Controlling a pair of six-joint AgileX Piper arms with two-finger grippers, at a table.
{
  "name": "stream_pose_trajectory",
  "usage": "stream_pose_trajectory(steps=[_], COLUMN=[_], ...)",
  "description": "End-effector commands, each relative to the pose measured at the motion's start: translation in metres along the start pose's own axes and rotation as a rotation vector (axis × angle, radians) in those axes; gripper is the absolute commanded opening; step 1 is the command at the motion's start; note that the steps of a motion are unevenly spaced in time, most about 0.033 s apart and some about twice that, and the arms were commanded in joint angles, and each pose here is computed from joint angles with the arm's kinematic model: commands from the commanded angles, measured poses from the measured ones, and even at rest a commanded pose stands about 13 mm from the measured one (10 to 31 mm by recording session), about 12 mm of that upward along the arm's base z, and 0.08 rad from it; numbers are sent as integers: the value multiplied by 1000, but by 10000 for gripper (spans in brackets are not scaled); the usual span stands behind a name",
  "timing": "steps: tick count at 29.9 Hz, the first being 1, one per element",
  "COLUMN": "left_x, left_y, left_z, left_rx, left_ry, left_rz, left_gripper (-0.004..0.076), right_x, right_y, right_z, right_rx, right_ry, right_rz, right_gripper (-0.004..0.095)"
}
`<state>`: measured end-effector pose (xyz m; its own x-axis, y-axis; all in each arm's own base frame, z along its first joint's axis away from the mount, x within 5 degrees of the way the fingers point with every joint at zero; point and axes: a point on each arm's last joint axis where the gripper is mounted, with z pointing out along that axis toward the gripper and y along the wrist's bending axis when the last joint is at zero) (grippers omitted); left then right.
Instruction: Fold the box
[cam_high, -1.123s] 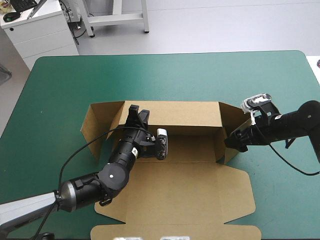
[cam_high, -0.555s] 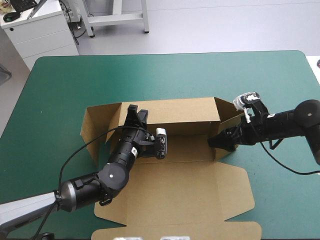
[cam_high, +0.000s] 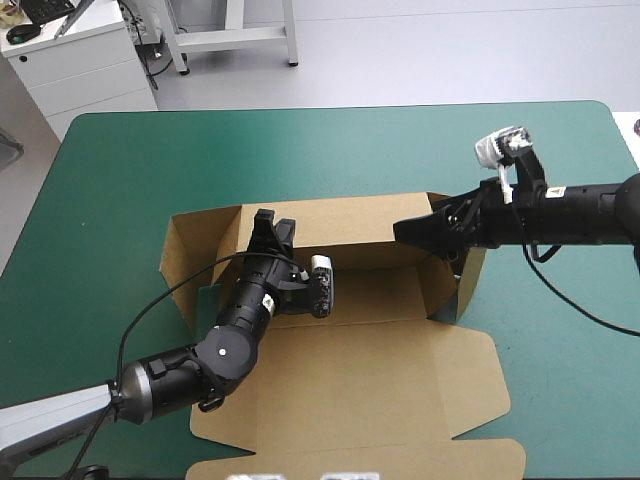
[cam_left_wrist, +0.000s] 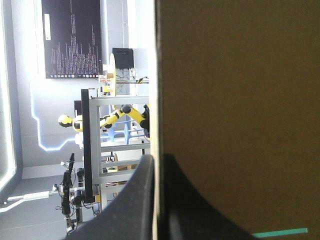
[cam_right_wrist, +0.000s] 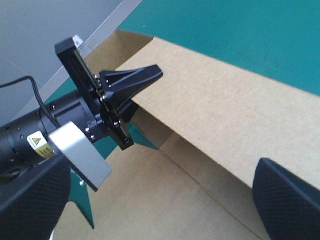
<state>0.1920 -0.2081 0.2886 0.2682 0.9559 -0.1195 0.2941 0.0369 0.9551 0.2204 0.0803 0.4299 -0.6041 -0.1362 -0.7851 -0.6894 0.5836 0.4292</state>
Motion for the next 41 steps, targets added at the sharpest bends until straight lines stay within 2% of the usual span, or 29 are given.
stream_pose_trajectory(steps=[1,3,6,10,14,20,27,41], left_x=[-3,-4,-5,-5,-5,-5,-5,-5], left_y=[19,19,18,18,18,18,18,18], left_z=[-8,-8,-8,-8,-8,-8,-8,-8], left_rx=[-101,-97,-90,-88,-88,-89,-89,-89], left_ry=[-39,-45,-55,-59,-59,-57,-57,-57], left_rz=[34,34,35,28,32,36,38,38], left_gripper=[-10,-10,-10,-10,-10,-10,-10,-10], right_x=[-25,-33,-42,-53,-63,-72,-67,-66], right_y=[11,0,-17,-43,-70,-111,-147,-150], right_z=[-22,-28,-32,-28,-18,3,9,11], right_rx=[146,295,446,586,672,719,698,675], right_ry=[-122,-138,-117,-54,40,146,161,168], right_rz=[48,100,143,190,212,238,336,332], right_gripper=[900,900,900,900,900,900,900,900])
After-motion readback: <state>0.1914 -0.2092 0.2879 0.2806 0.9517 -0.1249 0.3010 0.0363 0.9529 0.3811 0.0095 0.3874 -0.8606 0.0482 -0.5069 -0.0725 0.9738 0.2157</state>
